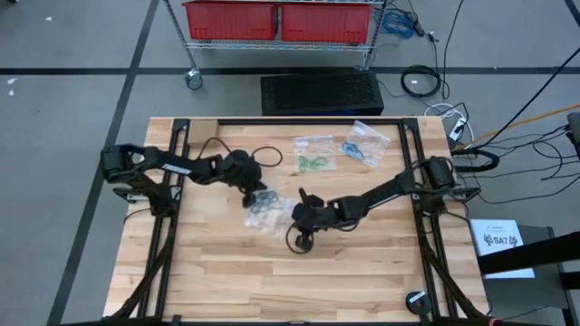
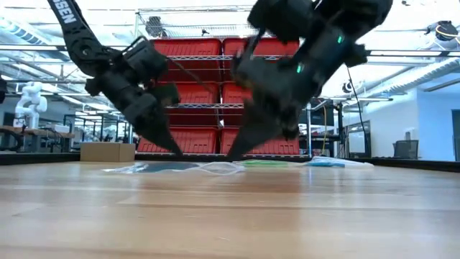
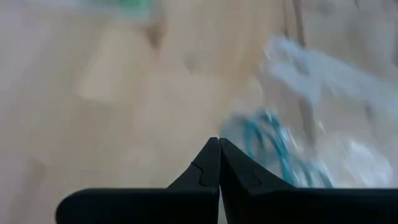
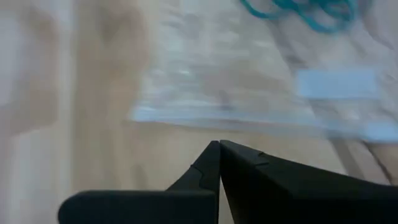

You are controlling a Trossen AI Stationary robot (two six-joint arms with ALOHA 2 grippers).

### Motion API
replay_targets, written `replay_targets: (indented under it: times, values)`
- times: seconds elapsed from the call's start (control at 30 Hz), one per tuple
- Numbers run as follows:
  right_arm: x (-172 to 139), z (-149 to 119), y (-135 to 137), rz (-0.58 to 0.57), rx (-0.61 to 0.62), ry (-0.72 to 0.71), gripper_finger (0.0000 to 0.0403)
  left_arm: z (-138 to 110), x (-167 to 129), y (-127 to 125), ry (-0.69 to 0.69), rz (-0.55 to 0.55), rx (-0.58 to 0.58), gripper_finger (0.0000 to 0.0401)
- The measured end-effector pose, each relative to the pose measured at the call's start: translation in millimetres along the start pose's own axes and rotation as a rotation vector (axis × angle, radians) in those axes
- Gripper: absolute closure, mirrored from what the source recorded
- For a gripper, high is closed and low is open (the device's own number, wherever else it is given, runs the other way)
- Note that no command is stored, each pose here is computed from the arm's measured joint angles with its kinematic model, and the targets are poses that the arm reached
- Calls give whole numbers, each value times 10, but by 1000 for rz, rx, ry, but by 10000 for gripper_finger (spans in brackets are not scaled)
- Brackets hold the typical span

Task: Sort rubber bands
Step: Close the transparent zip bag

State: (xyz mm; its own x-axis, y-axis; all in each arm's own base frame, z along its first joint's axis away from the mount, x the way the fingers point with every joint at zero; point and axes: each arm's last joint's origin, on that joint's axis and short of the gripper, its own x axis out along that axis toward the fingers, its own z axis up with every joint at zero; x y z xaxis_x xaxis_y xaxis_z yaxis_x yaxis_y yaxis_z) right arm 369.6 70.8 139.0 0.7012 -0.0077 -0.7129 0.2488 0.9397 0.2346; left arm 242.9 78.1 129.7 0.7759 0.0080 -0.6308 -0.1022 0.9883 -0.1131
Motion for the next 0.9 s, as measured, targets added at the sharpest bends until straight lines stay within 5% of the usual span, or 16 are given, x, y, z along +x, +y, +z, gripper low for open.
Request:
replay_targets:
  times: [0.23, 0.6, 0.8, 0.9]
  values:
    - [143, 14, -282, -90, 87, 25, 403, -198, -9, -64, 207, -81, -60, 399]
    - [91, 193, -718, -162, 54, 50, 403, -268, 21, -438, 304, -325, -204, 399]
    - [-377, 281, -772, -221, 35, 151, 403, -177, 74, -774, 166, -386, -207, 399]
    - [-572, 313, -700, -150, 85, 148, 403, -131, 69, -909, 30, -378, -203, 399]
